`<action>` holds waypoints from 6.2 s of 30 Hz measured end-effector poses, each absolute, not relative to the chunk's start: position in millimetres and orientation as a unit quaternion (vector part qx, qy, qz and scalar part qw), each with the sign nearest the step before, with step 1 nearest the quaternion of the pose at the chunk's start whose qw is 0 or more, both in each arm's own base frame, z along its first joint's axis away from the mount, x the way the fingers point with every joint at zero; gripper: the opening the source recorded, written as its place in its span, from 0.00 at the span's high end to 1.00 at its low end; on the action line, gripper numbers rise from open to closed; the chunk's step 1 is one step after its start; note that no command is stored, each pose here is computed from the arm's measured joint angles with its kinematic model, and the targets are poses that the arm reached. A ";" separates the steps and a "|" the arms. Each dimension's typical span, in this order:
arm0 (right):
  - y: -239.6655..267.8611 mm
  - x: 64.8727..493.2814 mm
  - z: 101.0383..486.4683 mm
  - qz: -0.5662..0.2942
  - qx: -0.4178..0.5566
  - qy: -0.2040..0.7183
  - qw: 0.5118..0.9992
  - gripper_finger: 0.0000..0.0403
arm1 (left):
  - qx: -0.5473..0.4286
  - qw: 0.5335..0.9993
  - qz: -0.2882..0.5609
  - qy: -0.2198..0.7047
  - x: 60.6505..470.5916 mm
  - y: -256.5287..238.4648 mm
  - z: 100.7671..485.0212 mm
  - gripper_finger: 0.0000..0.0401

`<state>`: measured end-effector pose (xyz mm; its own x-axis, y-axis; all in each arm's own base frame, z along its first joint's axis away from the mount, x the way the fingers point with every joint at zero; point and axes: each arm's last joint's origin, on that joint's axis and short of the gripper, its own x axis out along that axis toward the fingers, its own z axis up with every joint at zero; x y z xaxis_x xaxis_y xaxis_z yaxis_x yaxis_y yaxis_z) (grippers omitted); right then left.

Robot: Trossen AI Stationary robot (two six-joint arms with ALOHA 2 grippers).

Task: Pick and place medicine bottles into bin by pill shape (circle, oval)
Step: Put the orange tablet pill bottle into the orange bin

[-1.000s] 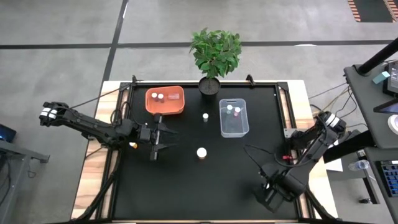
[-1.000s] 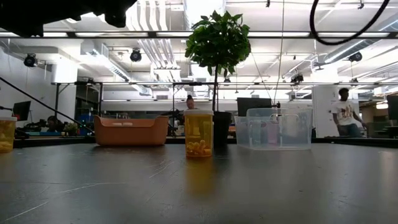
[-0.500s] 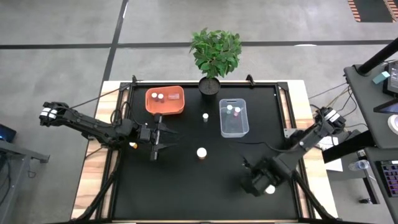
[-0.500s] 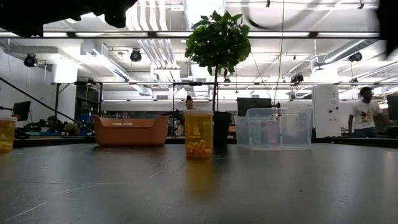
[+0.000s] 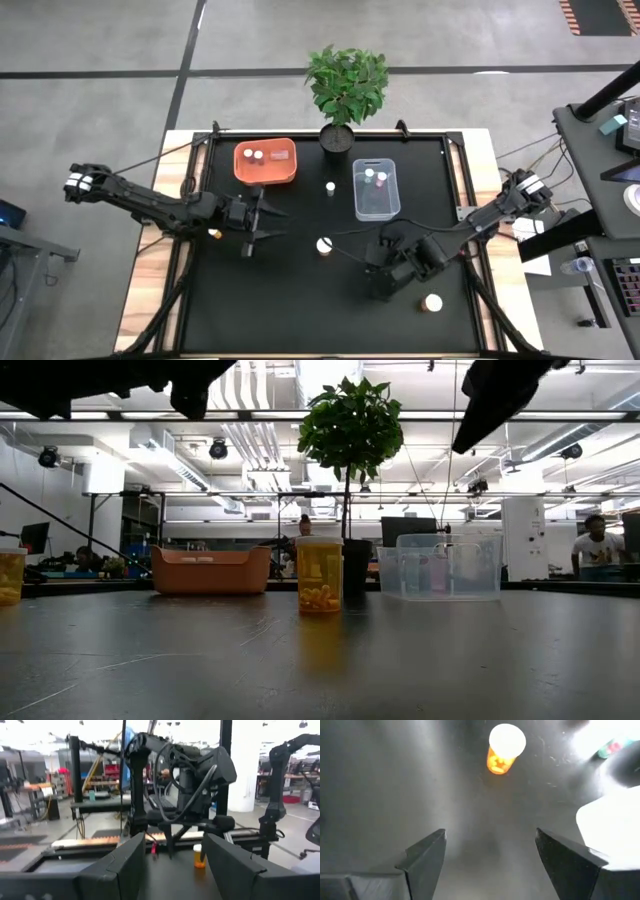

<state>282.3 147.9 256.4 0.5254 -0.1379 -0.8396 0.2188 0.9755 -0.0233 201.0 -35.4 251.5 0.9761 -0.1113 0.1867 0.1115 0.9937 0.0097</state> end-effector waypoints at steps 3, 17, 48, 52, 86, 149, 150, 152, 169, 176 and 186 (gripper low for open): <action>141.8 278.4 254.6 -0.093 0.019 0.465 0.880 0.26 | -0.003 0.995 -0.057 -0.077 207.7 -36.6 254.9 0.52; 69.7 259.1 231.8 -0.027 -0.123 0.130 0.983 0.26 | 0.013 0.999 -0.047 -0.021 250.2 -43.9 257.4 0.52; -6.5 182.3 250.3 -0.071 -0.171 -0.071 0.980 0.26 | -0.066 0.890 0.085 0.443 360.4 -86.2 254.5 0.48; -6.5 181.5 251.2 -0.072 -0.176 -0.074 0.979 0.26 | -0.056 0.887 0.082 0.450 365.5 -87.4 249.0 0.39; -6.5 180.5 252.3 -0.074 -0.193 -0.076 0.975 0.26 | -0.035 0.867 0.107 0.485 383.8 -75.9 204.7 0.54; -6.5 180.7 252.8 -0.075 -0.200 -0.076 0.974 0.26 | -0.208 0.707 0.534 0.415 211.8 136.6 213.9 0.51; -6.5 180.7 252.8 -0.075 -0.200 -0.076 0.974 0.26 | -0.207 0.705 0.534 0.418 212.6 137.1 210.9 0.51; -6.5 180.7 252.8 -0.075 -0.200 -0.076 0.974 0.26 | -0.207 0.704 0.534 0.420 215.0 138.5 206.8 0.51; -6.5 180.7 252.7 -0.076 -0.203 -0.075 0.973 0.26 | -0.204 0.697 0.536 0.430 217.9 140.9 200.1 0.51; -6.5 180.8 252.2 -0.075 -0.202 -0.073 0.974 0.26 | -0.205 0.698 0.537 0.427 218.0 141.5 201.6 0.51; -6.5 180.8 252.0 -0.075 -0.203 -0.072 0.974 0.26 | -0.213 0.694 0.542 0.423 217.1 141.0 200.3 0.46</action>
<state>180.8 -6.5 252.0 0.9783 -0.1169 0.1709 0.1754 0.9067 -0.3836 217.1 141.0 200.3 0.0548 0.5723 -0.8182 -0.9325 0.3222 0.1630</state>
